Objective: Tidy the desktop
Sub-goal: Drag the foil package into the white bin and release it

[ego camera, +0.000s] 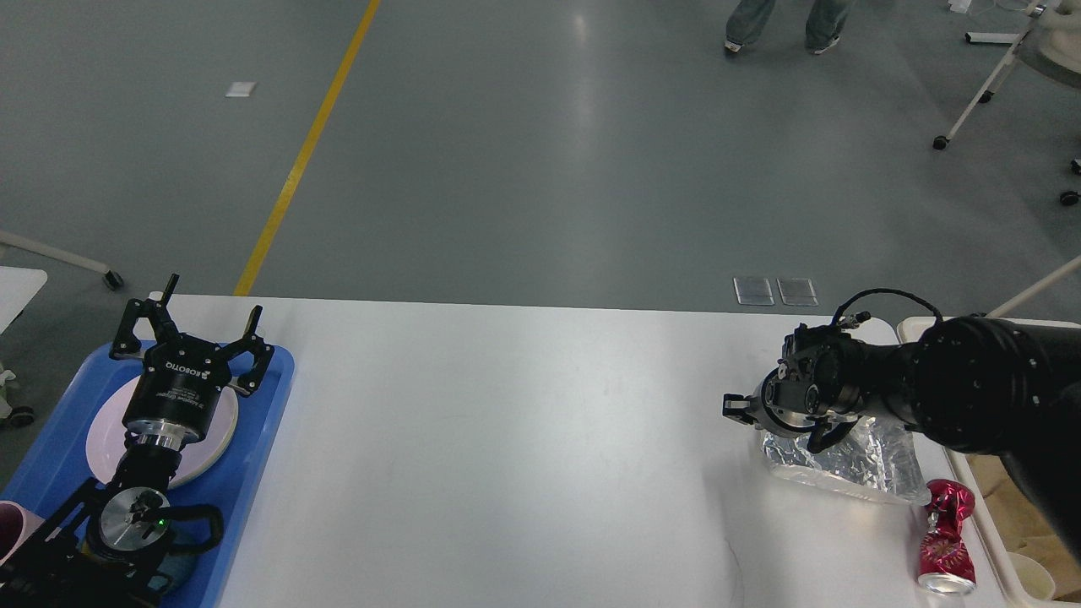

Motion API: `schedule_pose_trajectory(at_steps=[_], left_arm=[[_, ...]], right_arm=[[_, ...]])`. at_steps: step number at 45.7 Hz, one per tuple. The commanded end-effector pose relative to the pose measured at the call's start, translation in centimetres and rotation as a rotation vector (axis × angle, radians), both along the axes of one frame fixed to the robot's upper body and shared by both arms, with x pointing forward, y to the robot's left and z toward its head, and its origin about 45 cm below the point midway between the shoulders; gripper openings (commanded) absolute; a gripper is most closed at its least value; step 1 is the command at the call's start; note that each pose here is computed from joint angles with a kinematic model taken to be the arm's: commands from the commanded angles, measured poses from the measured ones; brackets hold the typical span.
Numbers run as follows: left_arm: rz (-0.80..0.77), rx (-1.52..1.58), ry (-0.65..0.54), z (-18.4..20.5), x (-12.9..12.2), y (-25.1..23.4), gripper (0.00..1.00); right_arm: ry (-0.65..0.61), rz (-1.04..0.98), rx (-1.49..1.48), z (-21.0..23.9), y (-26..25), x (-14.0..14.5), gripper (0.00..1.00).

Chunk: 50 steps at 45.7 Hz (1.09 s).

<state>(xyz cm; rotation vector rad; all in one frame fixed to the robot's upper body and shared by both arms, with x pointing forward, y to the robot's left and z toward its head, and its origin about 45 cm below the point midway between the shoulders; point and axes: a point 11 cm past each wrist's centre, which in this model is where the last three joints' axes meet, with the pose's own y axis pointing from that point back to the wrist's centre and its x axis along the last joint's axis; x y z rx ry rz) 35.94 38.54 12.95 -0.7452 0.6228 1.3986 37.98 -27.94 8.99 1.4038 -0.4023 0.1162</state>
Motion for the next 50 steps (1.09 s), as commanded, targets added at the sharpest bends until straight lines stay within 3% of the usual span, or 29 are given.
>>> schedule_pose_trajectory(at_steps=[1,17,26,41,50], left_arm=[[0.001,0.001,0.002,0.0,0.0,0.0,0.96],[0.000,0.001,0.003,0.0,0.0,0.0,0.96],[0.001,0.001,0.002,0.0,0.0,0.0,0.96],[0.001,0.001,0.002,0.0,0.0,0.0,0.96],[0.001,0.001,0.002,0.0,0.0,0.0,0.96]], right_arm=[[0.008,0.003,-0.002,4.5,0.1,0.6,0.00],[0.159,0.085,0.005,19.9,3.1,-0.3,0.00],[0.210,0.080,0.070,26.5,2.7,-3.6,0.00],[0.132,-0.128,0.138,28.4,-2.4,-4.7,0.00],[-0.044,-0.235,0.046,28.4,-7.5,-2.8,0.00]])
